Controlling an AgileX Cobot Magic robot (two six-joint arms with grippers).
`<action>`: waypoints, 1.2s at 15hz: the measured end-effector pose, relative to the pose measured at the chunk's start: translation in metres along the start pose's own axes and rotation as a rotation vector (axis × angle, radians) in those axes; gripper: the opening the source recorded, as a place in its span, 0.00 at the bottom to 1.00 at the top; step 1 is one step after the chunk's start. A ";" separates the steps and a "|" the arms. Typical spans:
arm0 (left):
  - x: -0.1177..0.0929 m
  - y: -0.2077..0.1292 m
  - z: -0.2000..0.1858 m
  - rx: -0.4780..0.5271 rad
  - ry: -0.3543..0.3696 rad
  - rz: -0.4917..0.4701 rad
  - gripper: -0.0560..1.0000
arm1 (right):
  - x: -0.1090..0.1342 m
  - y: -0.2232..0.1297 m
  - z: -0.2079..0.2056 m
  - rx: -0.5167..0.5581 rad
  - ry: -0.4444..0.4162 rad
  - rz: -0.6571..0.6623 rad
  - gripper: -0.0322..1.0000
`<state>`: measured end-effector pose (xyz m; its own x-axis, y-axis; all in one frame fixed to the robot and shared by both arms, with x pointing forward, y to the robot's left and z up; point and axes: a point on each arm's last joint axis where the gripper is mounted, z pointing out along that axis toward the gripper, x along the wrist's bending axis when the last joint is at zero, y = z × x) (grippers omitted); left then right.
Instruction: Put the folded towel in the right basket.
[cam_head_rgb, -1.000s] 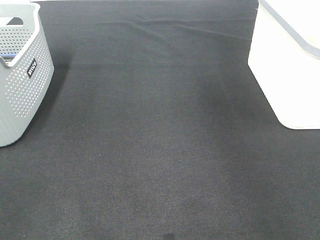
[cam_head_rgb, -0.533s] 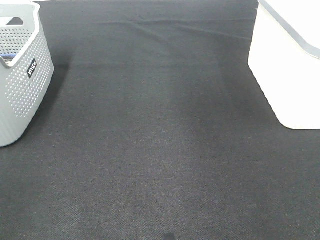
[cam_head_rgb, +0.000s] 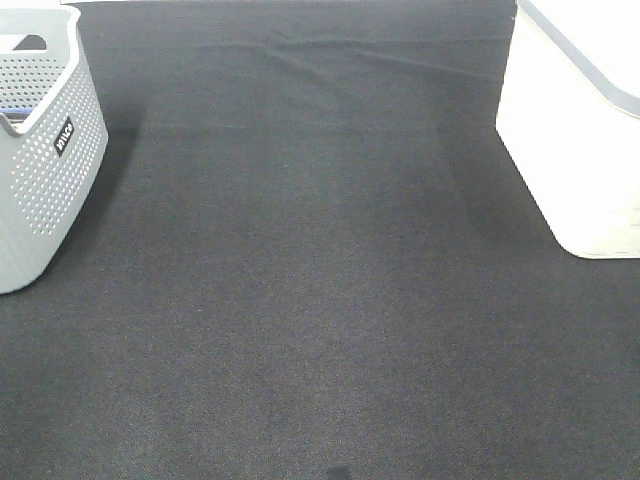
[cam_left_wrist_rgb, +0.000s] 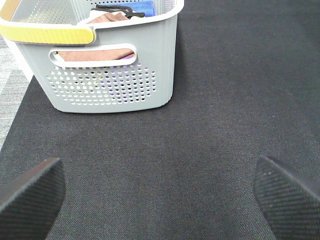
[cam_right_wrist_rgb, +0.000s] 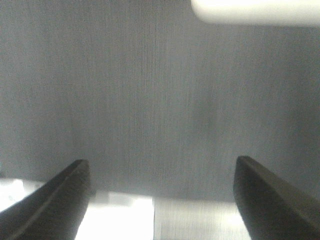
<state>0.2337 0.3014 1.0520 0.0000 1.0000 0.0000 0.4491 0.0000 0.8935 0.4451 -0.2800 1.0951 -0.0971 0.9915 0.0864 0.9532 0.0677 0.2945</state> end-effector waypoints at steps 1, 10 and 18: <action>0.000 0.000 0.000 0.000 0.000 0.000 0.98 | 0.000 -0.026 0.007 0.027 0.001 0.003 0.75; 0.000 0.000 0.000 0.000 0.000 0.000 0.98 | 0.000 -0.167 -0.007 -0.426 -0.057 -0.043 0.75; 0.000 0.000 0.000 0.000 0.000 0.000 0.98 | 0.002 -0.200 -0.019 -0.692 -0.076 -0.078 0.75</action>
<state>0.2337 0.3014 1.0520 0.0000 1.0000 0.0000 0.4491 0.0000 0.8935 0.2489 -0.2940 1.0542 -0.1132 0.9934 -0.0186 0.5407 0.0773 0.8376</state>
